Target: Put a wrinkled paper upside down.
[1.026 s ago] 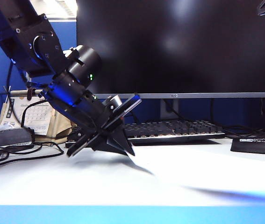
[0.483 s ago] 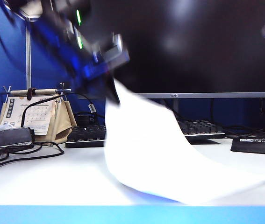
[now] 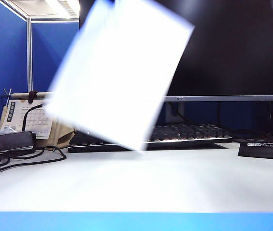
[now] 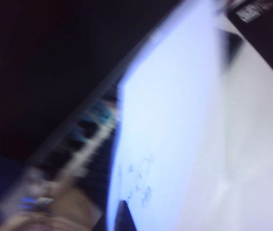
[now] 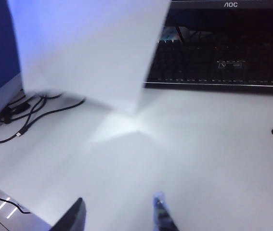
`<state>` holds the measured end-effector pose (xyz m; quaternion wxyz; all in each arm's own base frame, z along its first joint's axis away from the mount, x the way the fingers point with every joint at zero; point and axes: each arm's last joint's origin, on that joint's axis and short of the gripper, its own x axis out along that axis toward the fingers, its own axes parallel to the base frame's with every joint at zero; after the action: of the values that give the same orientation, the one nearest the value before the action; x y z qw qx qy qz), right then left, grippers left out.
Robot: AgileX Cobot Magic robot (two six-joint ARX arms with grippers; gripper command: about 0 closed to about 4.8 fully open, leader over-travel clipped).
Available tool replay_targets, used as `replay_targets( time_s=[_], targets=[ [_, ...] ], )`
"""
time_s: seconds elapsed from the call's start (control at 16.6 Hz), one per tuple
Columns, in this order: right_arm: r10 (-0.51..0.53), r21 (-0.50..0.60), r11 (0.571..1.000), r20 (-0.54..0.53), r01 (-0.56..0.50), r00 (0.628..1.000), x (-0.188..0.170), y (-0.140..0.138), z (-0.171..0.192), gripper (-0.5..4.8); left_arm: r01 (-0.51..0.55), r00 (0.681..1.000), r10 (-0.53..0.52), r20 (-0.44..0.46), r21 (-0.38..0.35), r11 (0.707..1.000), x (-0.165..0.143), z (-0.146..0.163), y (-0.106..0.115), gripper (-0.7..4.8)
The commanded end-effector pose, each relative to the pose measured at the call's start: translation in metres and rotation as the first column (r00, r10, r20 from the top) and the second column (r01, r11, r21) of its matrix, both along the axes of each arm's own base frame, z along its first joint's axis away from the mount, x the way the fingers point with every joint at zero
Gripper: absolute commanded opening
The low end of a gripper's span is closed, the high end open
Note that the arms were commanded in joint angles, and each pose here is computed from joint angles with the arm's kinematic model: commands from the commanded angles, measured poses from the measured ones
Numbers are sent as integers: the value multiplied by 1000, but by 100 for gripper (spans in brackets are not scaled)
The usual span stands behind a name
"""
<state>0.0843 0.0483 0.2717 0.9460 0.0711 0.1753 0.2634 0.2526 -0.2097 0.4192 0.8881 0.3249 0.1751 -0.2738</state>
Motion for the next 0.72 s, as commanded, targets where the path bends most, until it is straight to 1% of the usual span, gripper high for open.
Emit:
replay_targets(
  time_s=[0.06,0.12,0.18,0.24,0.3,0.42,0.48,0.54,0.6,0.66,0.72],
  targets=[
    [-2,2,1000,1,2,1000,1,0,2,180,34,998,-39,56,95,995,-42,14,-29,-4],
    [2,2,1000,-1,-2,1000,1,0,2,180,61,998,-63,14,117,991,-59,8,-41,-4],
    [4,3,1000,0,-4,1000,1,0,2,180,86,996,-82,-42,122,989,-72,-1,-54,-4],
    [0,3,1000,5,0,1000,1,0,2,180,106,990,-94,-105,115,988,-83,-15,-70,-4],
    [1,6,1000,9,-1,1000,1,0,3,180,140,980,-118,-159,132,981,-88,-32,-82,-4],
    [1,7,1000,11,-1,1000,0,0,4,180,193,952,-144,-269,165,967,-89,-77,-101,-4],
    [1,8,1000,13,-1,1000,-1,0,5,180,203,941,-138,-308,191,960,-85,-102,-107,-4],
    [1,10,1000,16,-1,1000,-1,-1,7,180,201,933,-126,-336,199,959,-82,-125,-112,-4],
    [0,14,1000,25,0,1000,-2,-1,10,180,221,917,-137,-376,191,956,-79,-141,-116,-4],
    [0,20,1000,35,-1,999,-3,-2,14,180,228,904,-146,-401,165,960,-76,-158,-123,-4],
    [0,23,1000,41,-1,999,-3,-2,16,180,229,906,-153,-396,153,961,-74,-164,-128,-4]
  ],
)
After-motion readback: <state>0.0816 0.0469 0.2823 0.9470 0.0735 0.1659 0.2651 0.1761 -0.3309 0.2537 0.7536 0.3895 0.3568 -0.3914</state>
